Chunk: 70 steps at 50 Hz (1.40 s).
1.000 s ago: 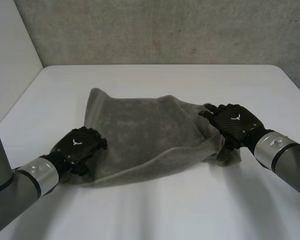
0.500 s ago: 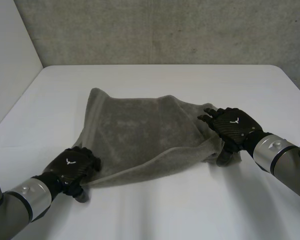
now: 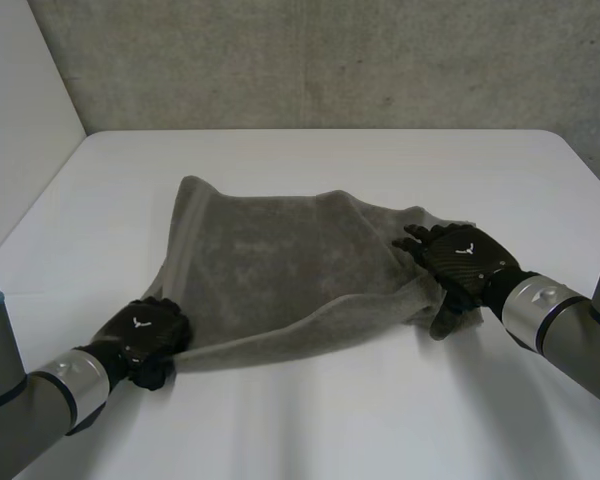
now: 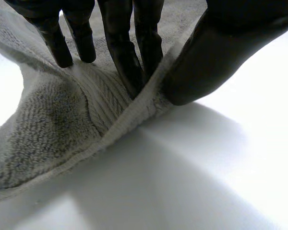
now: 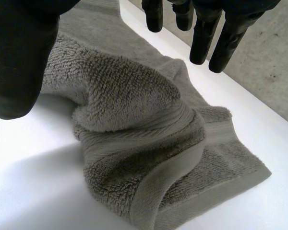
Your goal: Fold the towel.
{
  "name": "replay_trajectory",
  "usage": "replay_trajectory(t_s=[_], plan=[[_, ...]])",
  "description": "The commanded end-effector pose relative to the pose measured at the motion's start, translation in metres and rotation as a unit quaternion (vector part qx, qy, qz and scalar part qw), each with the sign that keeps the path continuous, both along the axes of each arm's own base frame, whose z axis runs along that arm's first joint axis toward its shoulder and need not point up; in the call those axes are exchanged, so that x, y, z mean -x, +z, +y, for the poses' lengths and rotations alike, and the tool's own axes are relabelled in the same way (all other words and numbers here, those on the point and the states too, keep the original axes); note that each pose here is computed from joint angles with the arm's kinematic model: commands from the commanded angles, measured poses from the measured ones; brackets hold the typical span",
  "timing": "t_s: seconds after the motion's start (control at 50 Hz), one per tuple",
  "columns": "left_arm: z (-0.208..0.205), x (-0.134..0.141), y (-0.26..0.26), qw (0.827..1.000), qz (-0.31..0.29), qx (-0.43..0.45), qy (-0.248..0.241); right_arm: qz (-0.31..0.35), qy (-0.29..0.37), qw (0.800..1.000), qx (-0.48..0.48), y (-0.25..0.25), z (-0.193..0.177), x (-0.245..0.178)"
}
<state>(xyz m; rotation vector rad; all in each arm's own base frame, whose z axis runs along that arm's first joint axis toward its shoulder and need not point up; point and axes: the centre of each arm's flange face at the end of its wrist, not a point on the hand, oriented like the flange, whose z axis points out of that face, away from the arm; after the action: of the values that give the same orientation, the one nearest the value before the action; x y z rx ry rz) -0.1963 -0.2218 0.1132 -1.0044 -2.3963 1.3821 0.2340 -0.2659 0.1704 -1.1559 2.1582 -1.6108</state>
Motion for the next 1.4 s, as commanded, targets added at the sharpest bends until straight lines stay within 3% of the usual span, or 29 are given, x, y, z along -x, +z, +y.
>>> replay_trajectory(t_s=[0.02,0.26,0.58,0.66,0.74,0.8,0.86,0.9,0.92,0.94,0.96,0.98,1.0,1.02,1.04,1.06,1.08,1.12,1.14,1.16,1.18,1.2,1.22,1.24,1.26,1.28,1.32,1.34,1.4], plan=[[-0.003,0.002,0.002,1.0,0.0,0.001,-0.003,0.001,0.005,1.0,-0.022,-0.011,-0.001,-0.005],[-0.013,0.001,0.06,0.995,0.015,0.099,0.003,0.013,0.014,0.996,-0.084,-0.013,-0.002,-0.003],[-0.017,-0.007,0.088,0.991,0.035,0.125,0.024,-0.036,0.06,0.993,-0.093,0.026,0.008,0.011],[-0.016,-0.007,0.089,0.991,0.036,0.127,0.024,-0.021,0.085,0.989,-0.115,0.025,0.019,0.01],[-0.017,-0.007,0.093,0.99,0.033,0.133,0.023,0.048,0.132,0.982,-0.123,0.023,0.031,0.017],[-0.021,-0.007,0.097,0.989,0.034,0.143,0.023,0.091,0.165,0.976,-0.111,0.021,0.03,0.018],[-0.039,-0.005,0.111,0.984,0.038,0.174,0.02,0.103,0.164,0.979,-0.062,0.026,0.004,0.013],[-0.052,-0.004,0.112,0.982,0.037,0.183,0.019,0.09,0.156,0.983,0.024,0.045,-0.028,-0.002],[-0.07,0.002,0.113,0.979,0.04,0.199,0.013,0.09,0.156,0.983,0.025,0.045,-0.028,-0.002],[-0.101,0.008,0.126,0.969,0.048,0.241,0.012,0.081,0.154,0.981,0.085,0.061,-0.042,-0.014],[-0.101,0.009,0.126,0.969,0.048,0.241,0.012,0.081,0.154,0.981,0.086,0.061,-0.042,-0.014],[-0.117,0.02,0.141,0.958,0.057,0.28,0.001,0.07,0.139,0.972,0.178,0.087,-0.063,-0.027],[-0.129,0.033,0.161,0.944,0.069,0.324,-0.01,0.053,0.092,0.949,0.297,0.123,-0.089,-0.034],[-0.129,0.033,0.161,0.943,0.069,0.324,-0.01,0.053,0.091,0.949,0.298,0.124,-0.09,-0.034],[-0.138,0.042,0.181,0.926,0.079,0.37,-0.011,0.03,0.042,0.918,0.393,0.158,-0.104,-0.038],[-0.138,0.042,0.182,0.926,0.08,0.37,-0.011,-0.002,-0.013,0.883,0.47,0.189,-0.114,-0.037],[-0.143,0.049,0.203,0.904,0.093,0.418,-0.01,-0.002,-0.013,0.882,0.47,0.189,-0.114,-0.037],[-0.14,0.054,0.25,0.85,0.139,0.507,-0.002,-0.074,-0.068,0.812,0.575,0.248,-0.102,-0.032],[-0.129,0.051,0.28,0.822,0.172,0.544,0.002,-0.093,-0.061,0.803,0.585,0.263,-0.087,-0.032],[-0.129,0.051,0.28,0.821,0.172,0.544,0.002,-0.093,-0.061,0.803,0.585,0.263,-0.087,-0.033],[-0.116,0.047,0.306,0.796,0.206,0.57,0.002,-0.099,-0.05,0.808,0.578,0.265,-0.078,-0.035],[-0.106,0.041,0.32,0.782,0.235,0.577,0.001,-0.099,-0.034,0.819,0.564,0.262,-0.069,-0.038],[-0.106,0.041,0.32,0.782,0.235,0.577,0.001,-0.099,-0.034,0.819,0.564,0.262,-0.069,-0.038],[-0.099,0.038,0.325,0.778,0.255,0.574,-0.002,-0.092,-0.022,0.834,0.543,0.252,-0.064,-0.04],[-0.096,0.036,0.323,0.781,0.27,0.563,-0.006,-0.084,-0.01,0.851,0.519,0.241,-0.061,-0.041],[-0.095,0.036,0.323,0.781,0.27,0.563,-0.006,-0.084,-0.01,0.851,0.519,0.241,-0.061,-0.041],[-0.097,0.035,0.304,0.797,0.271,0.539,-0.003,-0.066,0.008,0.88,0.471,0.217,-0.055,-0.04],[-0.097,0.035,0.304,0.797,0.271,0.539,-0.003,-0.066,0.008,0.88,0.47,0.217,-0.055,-0.04],[-0.101,0.035,0.277,0.819,0.252,0.515,0.0,-0.046,0.017,0.904,0.425,0.191,-0.052,-0.036]])
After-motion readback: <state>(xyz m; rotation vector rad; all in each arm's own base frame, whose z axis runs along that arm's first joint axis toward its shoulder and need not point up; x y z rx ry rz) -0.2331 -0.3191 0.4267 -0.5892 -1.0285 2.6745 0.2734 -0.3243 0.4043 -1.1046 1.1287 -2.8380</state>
